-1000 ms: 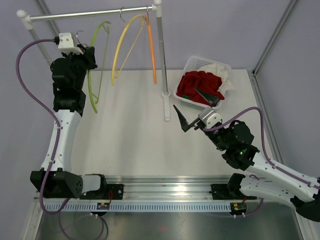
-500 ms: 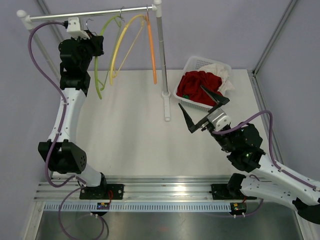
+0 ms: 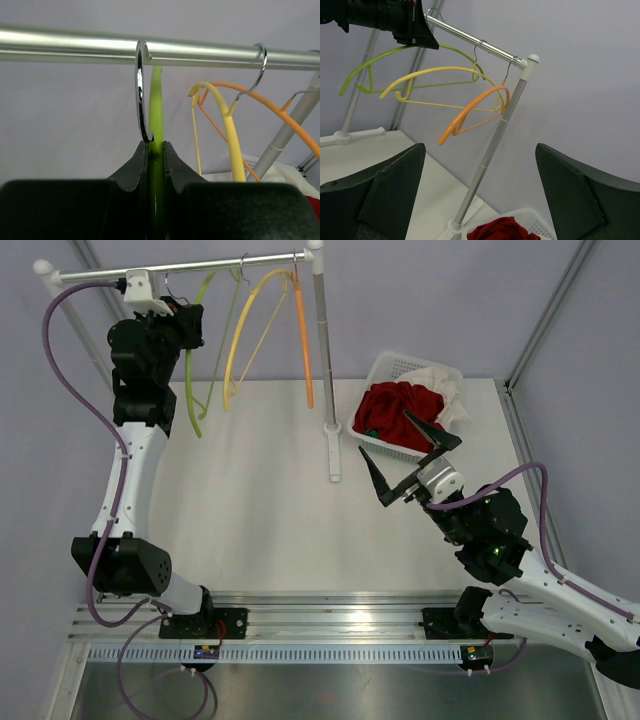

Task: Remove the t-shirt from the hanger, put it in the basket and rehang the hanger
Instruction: Hang the hanger back to the clothesline with the left arm

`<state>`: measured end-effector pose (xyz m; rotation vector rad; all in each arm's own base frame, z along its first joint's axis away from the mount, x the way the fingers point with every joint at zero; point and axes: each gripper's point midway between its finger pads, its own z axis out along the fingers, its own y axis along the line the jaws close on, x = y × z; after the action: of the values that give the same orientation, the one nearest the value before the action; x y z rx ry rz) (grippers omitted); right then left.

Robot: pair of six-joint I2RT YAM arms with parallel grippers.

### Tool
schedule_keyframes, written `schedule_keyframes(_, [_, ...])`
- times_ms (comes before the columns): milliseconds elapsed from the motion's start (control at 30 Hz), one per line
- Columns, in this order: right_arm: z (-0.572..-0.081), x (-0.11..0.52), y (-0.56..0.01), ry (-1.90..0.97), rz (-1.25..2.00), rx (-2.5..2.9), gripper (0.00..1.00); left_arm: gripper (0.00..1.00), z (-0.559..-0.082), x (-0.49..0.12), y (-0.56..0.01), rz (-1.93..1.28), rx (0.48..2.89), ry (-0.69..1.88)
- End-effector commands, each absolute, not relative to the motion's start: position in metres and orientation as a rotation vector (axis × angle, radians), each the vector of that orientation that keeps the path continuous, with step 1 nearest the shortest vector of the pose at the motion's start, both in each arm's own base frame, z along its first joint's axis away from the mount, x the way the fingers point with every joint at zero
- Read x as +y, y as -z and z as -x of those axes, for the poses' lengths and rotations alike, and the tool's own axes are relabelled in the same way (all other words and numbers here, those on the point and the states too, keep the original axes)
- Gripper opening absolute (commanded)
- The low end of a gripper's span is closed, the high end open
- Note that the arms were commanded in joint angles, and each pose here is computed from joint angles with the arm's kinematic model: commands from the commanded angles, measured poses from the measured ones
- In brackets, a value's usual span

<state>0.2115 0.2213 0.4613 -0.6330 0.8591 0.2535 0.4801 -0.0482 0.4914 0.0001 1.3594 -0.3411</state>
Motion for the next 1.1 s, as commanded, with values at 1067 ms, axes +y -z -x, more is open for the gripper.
schedule_keyframes(1067, [-0.200,0.213,-0.462,-0.267,0.638,0.826,1.00,0.25,-0.514,-0.083,-0.511,-0.026,1.415,0.261])
